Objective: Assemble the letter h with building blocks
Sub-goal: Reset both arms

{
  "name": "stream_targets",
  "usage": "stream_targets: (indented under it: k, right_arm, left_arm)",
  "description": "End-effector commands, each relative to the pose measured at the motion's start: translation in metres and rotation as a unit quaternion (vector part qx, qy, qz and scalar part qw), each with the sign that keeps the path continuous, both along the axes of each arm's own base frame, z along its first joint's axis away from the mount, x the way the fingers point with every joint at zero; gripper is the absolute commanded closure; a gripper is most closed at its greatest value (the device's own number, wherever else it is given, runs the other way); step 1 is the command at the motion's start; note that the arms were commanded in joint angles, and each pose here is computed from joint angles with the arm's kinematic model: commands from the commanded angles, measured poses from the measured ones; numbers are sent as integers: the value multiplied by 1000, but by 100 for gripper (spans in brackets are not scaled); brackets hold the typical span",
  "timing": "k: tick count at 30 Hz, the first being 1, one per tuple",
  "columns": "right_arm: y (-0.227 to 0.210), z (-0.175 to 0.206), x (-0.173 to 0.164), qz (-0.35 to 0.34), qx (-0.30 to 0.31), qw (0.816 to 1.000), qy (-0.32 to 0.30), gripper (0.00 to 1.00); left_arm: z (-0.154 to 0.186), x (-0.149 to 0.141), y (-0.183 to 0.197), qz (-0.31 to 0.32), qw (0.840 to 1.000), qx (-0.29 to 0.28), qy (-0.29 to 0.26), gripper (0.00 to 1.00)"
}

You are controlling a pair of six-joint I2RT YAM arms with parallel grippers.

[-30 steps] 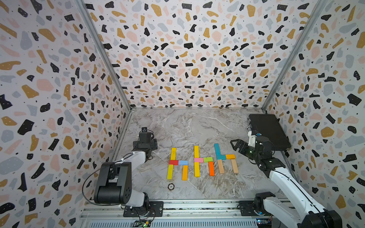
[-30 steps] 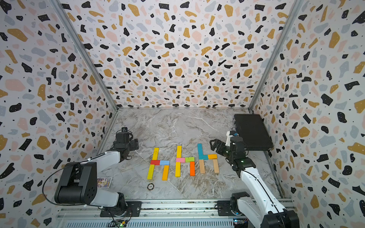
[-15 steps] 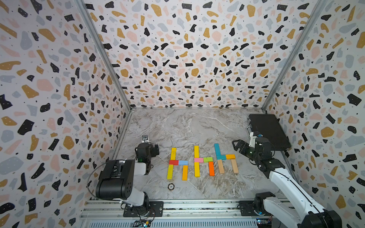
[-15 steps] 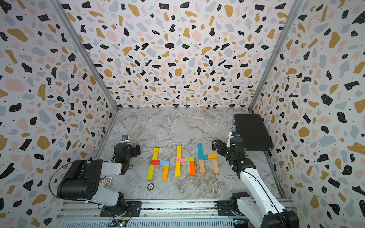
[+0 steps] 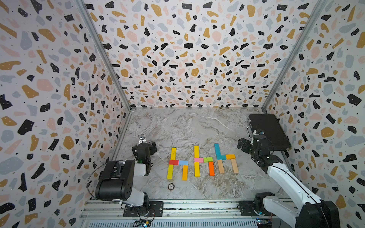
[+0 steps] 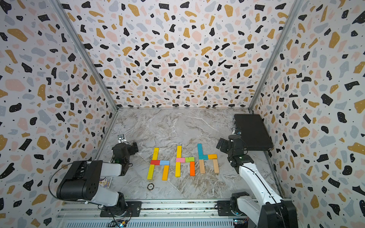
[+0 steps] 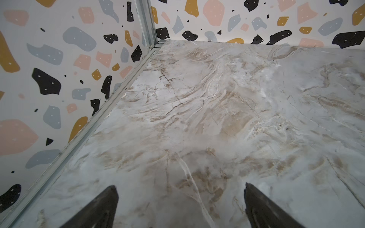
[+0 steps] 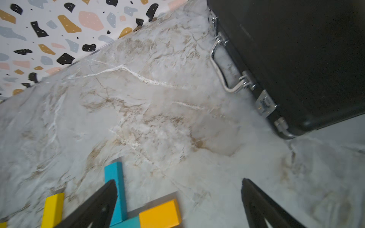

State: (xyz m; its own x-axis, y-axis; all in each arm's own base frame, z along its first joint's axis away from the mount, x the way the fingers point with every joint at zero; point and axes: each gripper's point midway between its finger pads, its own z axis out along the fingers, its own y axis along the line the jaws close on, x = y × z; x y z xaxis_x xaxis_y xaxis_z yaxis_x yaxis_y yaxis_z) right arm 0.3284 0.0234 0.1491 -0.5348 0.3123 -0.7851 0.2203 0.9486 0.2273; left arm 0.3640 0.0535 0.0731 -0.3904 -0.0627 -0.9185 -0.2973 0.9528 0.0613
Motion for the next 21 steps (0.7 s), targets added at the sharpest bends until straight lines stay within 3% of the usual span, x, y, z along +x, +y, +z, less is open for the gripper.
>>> stream_targets:
  k: [1,3,6,12,21]
  right_arm:
    - [-32,34,19,-33,-143,985,-96,1]
    - [-48,31,24,-64,-209,965,-147,1]
    - [-51,6,34,-53,-267,953,-130,3]
    - [-43,-42,49,-16,-272,957,-97,1]
    - [-61,-47,48,-40,-234,968,-77,1]
  left_arm:
    - [10,1,2,9,1000,-1,-26,1]
    - [10,1,3,9,1000,0,-25,1]
    - [10,1,2,9,1000,-1,-25,1]
    - [10,1,3,9,1000,-1,-26,1]
    - [10,1,3,9,1000,0,-25,1]
